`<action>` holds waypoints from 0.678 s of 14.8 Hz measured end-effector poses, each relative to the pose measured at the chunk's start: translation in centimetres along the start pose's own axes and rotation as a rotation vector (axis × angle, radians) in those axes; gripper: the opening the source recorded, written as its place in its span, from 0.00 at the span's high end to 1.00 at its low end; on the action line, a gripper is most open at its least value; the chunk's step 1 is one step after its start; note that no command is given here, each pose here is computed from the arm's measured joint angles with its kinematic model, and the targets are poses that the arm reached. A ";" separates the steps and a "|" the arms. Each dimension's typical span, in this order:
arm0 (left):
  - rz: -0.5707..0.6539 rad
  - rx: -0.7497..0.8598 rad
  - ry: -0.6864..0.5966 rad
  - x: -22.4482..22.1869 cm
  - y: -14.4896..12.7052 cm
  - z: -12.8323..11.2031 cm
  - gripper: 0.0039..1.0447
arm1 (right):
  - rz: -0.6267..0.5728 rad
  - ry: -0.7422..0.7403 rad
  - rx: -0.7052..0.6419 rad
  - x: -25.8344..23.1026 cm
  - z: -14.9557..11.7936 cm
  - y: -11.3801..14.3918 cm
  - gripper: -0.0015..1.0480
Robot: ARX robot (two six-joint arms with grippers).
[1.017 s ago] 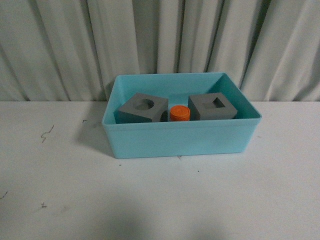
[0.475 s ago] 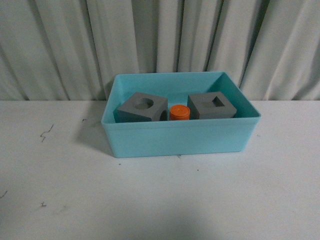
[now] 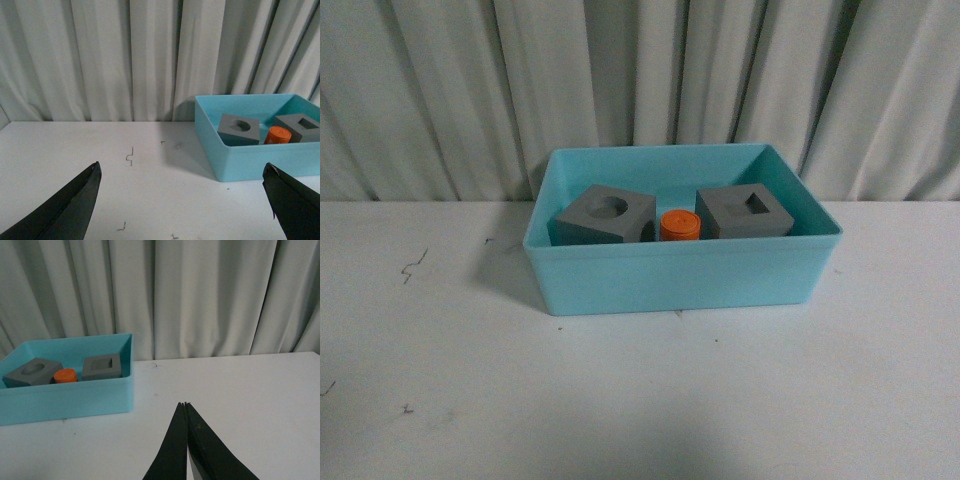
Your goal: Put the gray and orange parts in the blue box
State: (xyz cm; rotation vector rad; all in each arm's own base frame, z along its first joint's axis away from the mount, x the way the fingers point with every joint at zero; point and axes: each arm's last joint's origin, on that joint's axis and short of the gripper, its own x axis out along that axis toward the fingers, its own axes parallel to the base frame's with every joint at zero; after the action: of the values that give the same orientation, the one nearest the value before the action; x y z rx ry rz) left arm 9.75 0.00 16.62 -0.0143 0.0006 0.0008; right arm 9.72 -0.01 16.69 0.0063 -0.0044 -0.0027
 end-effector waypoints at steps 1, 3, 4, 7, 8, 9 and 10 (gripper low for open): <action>0.000 0.000 0.000 0.0 0.0 0.0 0.06 | 0.000 0.000 0.000 0.0 0.0 0.0 0.98; 0.000 0.000 0.000 0.0 0.0 0.0 0.06 | 0.000 0.000 0.000 0.0 0.0 0.0 0.87; 0.000 0.000 0.000 0.0 0.0 0.0 0.06 | 0.000 0.000 0.000 0.0 0.0 0.0 0.75; 0.000 0.000 0.000 0.0 0.0 0.0 0.06 | 0.000 0.000 0.000 0.0 0.0 0.0 0.35; 0.000 0.000 0.000 0.0 0.0 0.0 0.06 | 0.000 0.000 0.000 0.0 0.0 0.0 0.21; 0.000 0.000 0.000 0.0 0.0 0.0 0.06 | 0.000 0.000 0.000 0.0 0.0 0.0 0.09; 0.000 0.000 0.000 0.0 0.0 0.0 0.06 | 0.000 0.000 0.000 0.0 0.0 0.0 0.06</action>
State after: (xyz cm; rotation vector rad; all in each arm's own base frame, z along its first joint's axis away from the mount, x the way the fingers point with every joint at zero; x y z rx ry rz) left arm 9.75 0.00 16.62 -0.0143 0.0006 0.0011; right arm 9.72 -0.01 16.69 0.0063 -0.0040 -0.0027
